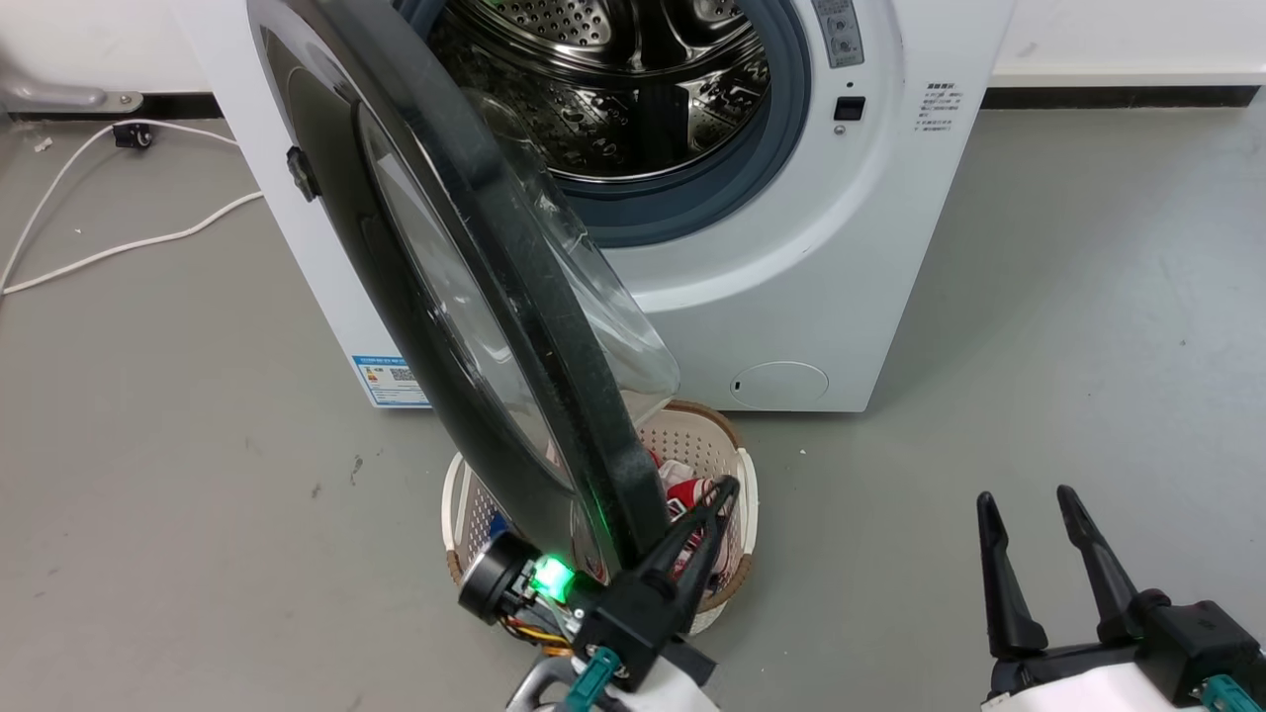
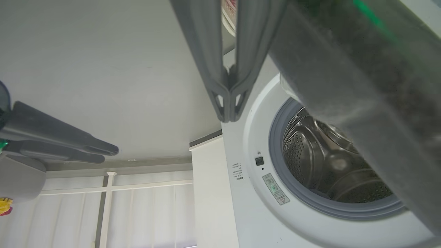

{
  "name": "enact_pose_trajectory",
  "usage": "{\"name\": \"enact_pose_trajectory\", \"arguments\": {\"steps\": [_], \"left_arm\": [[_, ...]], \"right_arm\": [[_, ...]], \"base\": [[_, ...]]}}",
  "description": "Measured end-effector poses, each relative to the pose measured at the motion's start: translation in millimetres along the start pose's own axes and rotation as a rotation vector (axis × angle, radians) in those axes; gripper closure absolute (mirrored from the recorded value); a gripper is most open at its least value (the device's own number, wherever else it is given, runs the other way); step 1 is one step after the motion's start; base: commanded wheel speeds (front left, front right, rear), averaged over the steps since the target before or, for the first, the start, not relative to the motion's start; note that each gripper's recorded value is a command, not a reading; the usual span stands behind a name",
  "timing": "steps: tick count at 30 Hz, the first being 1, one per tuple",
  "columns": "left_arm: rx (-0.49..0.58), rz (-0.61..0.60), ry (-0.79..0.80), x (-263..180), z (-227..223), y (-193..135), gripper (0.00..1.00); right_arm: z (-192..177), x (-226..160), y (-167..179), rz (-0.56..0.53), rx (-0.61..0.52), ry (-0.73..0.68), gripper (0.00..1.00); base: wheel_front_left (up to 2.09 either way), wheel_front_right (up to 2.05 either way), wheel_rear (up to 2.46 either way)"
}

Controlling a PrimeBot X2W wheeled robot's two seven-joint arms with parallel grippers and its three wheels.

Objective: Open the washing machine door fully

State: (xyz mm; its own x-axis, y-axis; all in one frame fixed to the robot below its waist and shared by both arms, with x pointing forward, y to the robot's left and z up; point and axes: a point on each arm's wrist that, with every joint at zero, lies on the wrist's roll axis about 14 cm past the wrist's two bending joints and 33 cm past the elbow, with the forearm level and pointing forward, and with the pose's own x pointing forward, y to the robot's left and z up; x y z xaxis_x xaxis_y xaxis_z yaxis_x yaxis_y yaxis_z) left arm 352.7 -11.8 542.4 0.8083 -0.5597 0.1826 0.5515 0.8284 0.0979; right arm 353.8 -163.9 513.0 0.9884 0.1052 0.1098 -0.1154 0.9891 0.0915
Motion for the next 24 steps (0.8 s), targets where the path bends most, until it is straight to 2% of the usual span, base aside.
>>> {"name": "enact_pose_trajectory", "arguments": {"steps": [13,24], "left_arm": [[0.017,0.085,0.014,-19,-2,23,1.00],[0.063,0.256,0.020,-62,5,61,1.00]], "right_arm": [[-2,2,12,0.035,0.020,0.005,0.00],[-16,8,47,0.143,0.058,0.046,0.00]], "base": [[0.00,0.00,0.00],[0.00,0.00,0.00]]}}
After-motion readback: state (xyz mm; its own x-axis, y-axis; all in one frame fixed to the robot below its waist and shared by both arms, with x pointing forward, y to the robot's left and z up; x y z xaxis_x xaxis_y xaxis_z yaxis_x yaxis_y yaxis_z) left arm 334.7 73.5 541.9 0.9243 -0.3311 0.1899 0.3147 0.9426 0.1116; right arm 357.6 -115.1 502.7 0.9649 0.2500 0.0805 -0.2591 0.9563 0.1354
